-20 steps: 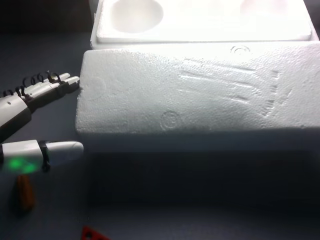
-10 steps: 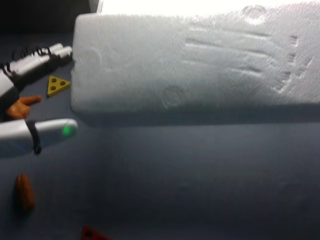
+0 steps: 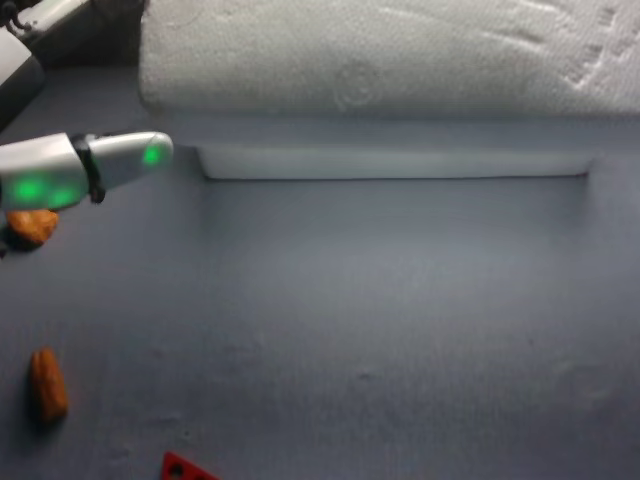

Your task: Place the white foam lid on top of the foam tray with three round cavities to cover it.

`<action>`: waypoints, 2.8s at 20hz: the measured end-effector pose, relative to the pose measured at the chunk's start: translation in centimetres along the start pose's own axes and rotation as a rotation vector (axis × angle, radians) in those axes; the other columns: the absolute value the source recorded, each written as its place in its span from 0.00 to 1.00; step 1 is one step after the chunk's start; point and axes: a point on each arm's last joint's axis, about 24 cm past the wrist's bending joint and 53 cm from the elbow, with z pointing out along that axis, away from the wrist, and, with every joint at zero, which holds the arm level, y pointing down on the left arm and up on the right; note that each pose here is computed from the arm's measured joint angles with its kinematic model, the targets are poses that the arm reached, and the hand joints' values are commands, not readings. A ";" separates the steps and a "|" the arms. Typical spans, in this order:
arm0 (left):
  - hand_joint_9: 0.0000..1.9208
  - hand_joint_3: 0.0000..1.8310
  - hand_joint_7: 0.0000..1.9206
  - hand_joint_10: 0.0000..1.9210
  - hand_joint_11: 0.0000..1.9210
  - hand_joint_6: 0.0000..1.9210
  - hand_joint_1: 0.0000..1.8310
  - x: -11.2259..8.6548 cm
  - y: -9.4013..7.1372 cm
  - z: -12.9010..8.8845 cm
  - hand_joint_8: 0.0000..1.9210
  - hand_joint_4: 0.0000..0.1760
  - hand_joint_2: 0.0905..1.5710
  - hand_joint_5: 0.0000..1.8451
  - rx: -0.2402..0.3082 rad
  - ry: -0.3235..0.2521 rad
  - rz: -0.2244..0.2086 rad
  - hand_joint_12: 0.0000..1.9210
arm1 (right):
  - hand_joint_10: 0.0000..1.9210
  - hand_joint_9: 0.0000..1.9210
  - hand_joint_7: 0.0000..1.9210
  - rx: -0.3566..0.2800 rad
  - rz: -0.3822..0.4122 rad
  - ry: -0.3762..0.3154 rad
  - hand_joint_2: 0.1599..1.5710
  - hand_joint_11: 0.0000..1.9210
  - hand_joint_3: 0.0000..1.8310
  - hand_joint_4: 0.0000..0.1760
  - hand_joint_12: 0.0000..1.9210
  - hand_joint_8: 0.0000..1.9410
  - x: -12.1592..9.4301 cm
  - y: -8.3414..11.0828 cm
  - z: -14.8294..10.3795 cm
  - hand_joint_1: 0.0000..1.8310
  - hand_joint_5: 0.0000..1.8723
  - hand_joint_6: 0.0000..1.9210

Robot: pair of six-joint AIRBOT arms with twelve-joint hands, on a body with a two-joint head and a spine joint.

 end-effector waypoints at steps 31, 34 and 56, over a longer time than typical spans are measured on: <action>0.00 0.00 0.01 0.00 0.00 0.00 0.34 -3.9 6.3 8.2 0.00 0.00 0.68 0.11 -0.139 -0.114 -0.057 0.23 | 0.46 0.00 0.00 0.108 -0.005 0.039 0.69 0.00 0.00 0.00 0.97 0.30 0.3 -3.1 11.2 0.35 0.00 0.00; 0.00 0.00 0.01 0.00 0.00 0.00 0.32 -3.7 6.6 7.9 0.00 0.00 0.68 0.11 -0.144 -0.109 -0.058 0.20 | 0.47 0.00 0.01 0.109 -0.008 0.039 0.70 0.00 0.00 0.00 0.96 0.26 0.2 -3.1 11.2 0.35 0.00 0.00; 0.00 0.00 0.00 0.00 0.00 0.01 0.21 -2.5 9.3 8.3 0.00 0.00 0.67 0.04 -0.218 -0.090 -0.073 0.18 | 0.00 0.00 0.00 0.199 -0.019 0.080 0.77 0.00 0.00 0.00 0.00 0.00 1.2 -6.2 12.2 0.28 0.00 0.00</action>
